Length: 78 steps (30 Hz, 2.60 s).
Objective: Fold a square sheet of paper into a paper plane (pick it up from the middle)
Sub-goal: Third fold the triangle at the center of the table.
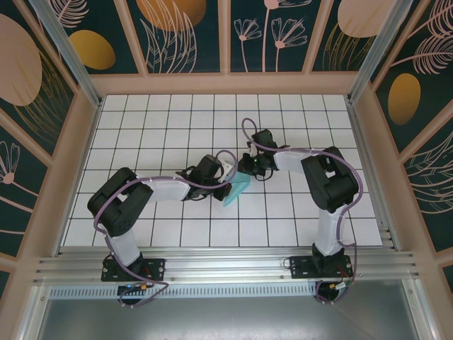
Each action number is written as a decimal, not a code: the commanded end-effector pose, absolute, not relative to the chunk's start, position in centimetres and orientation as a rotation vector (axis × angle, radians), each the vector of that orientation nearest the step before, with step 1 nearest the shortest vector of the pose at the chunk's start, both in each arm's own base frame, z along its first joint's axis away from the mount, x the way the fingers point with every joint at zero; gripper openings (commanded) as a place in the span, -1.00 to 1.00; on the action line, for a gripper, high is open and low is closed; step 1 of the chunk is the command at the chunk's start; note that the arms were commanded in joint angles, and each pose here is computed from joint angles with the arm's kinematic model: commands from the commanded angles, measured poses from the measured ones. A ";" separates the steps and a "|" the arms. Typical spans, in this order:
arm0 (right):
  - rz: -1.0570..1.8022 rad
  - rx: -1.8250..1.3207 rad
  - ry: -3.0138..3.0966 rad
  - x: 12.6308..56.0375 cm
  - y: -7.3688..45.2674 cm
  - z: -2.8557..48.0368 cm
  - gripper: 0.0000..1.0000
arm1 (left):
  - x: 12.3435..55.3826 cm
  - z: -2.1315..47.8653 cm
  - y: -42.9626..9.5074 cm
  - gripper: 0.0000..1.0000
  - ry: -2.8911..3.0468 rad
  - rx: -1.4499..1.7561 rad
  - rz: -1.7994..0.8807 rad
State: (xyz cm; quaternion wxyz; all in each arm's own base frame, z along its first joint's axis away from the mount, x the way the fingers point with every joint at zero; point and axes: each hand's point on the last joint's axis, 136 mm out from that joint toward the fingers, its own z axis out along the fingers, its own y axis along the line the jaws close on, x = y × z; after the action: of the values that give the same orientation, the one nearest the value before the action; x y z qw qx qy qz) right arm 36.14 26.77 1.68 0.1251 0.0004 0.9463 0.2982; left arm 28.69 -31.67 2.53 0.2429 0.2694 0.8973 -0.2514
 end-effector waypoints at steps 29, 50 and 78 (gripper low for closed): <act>0.730 0.087 2.891 33.8 25.3 -2.3 -0.77 | 28.5 1.1 -30.8 -0.85 2.512 0.684 -0.664; 0.739 0.101 2.885 34.0 25.5 -2.0 -0.77 | 27.8 1.8 -31.3 -0.82 2.518 0.604 -0.774; 0.880 0.187 2.610 36.5 24.5 7.1 -0.63 | 28.0 0.9 -30.7 -0.83 2.520 0.651 -0.700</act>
State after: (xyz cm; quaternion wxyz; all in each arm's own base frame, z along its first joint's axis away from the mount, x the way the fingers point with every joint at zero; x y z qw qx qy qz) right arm 35.80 25.29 4.68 0.1519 0.0503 0.9394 0.3030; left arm 28.09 -31.38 1.59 0.2283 0.2281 0.9063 -0.2729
